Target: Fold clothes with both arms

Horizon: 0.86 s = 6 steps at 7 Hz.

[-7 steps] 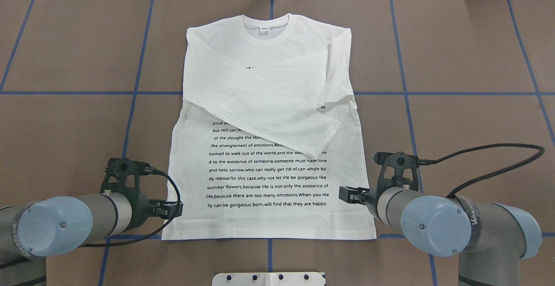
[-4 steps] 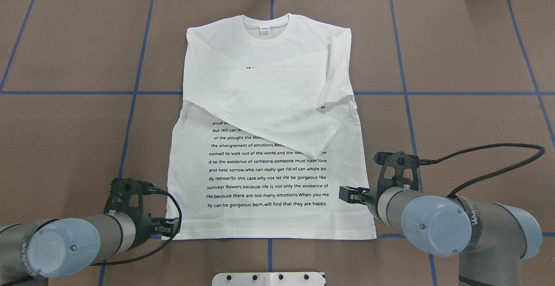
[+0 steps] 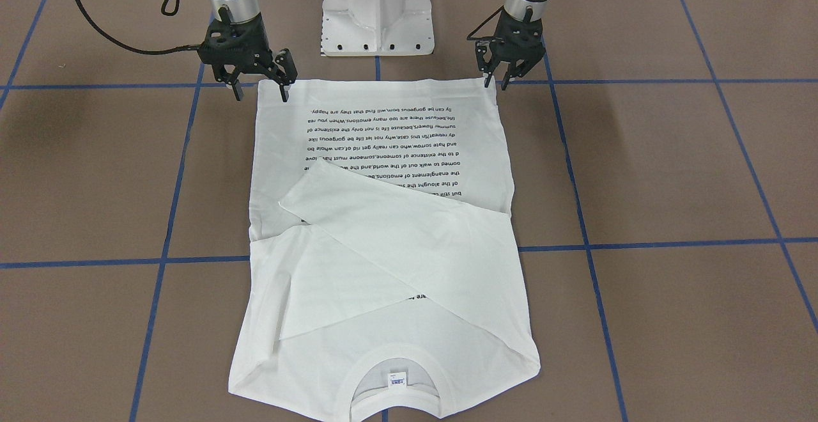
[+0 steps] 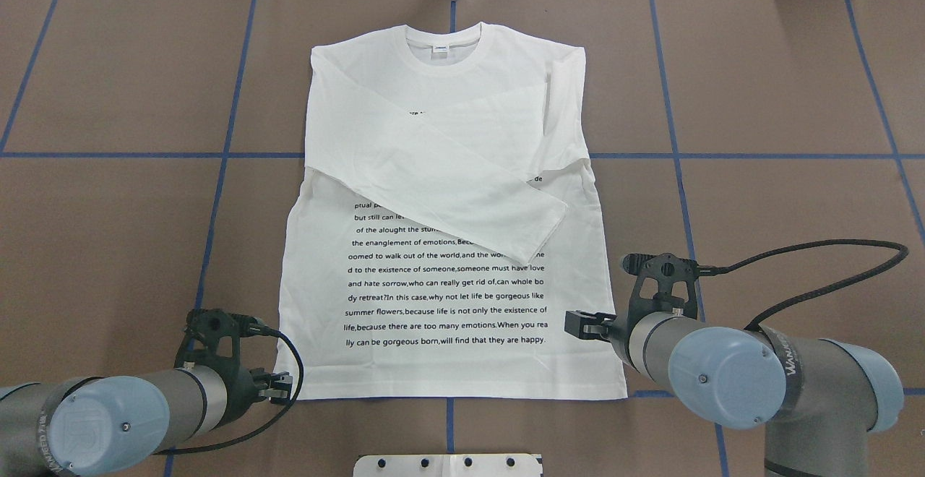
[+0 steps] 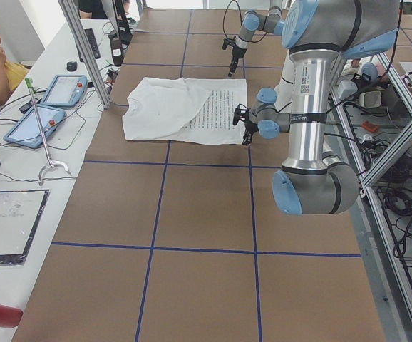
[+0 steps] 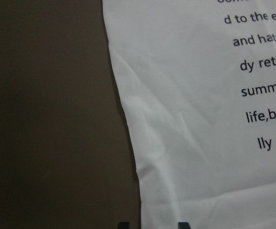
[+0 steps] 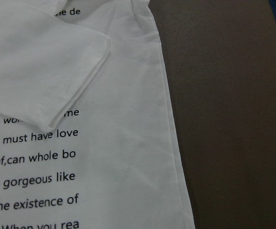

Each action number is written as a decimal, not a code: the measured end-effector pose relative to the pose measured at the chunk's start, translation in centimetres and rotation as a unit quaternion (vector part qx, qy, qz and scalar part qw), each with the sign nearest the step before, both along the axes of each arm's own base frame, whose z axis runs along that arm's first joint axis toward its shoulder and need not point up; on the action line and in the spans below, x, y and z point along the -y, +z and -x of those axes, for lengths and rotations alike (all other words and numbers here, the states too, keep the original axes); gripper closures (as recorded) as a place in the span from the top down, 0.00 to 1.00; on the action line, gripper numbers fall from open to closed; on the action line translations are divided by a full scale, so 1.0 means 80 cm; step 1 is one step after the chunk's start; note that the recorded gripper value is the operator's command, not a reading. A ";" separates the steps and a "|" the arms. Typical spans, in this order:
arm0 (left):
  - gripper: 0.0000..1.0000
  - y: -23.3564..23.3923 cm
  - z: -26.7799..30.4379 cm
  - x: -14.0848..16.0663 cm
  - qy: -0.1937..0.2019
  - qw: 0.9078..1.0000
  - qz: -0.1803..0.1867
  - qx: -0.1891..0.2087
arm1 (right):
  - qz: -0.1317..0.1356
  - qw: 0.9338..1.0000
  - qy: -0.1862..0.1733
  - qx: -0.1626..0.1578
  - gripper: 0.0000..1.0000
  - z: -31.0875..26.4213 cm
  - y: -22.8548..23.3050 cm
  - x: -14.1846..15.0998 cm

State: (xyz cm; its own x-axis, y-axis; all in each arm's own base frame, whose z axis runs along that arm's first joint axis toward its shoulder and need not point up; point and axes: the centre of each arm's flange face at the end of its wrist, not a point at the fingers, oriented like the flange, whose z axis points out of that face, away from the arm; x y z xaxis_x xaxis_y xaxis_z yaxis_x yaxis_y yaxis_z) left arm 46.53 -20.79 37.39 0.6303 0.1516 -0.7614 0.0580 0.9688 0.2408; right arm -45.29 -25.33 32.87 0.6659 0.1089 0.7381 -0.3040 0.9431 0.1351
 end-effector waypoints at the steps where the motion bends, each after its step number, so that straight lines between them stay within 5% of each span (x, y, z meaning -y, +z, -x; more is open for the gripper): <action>1: 0.45 0.001 -0.001 -0.001 0.001 1.000 0.000 0.001 | 0.000 1.000 0.000 0.000 1.00 0.000 0.000 0.000; 6: 0.45 0.001 -0.007 -0.012 0.011 1.000 0.001 0.001 | 0.001 1.000 -0.001 -0.001 1.00 0.001 0.002 -0.002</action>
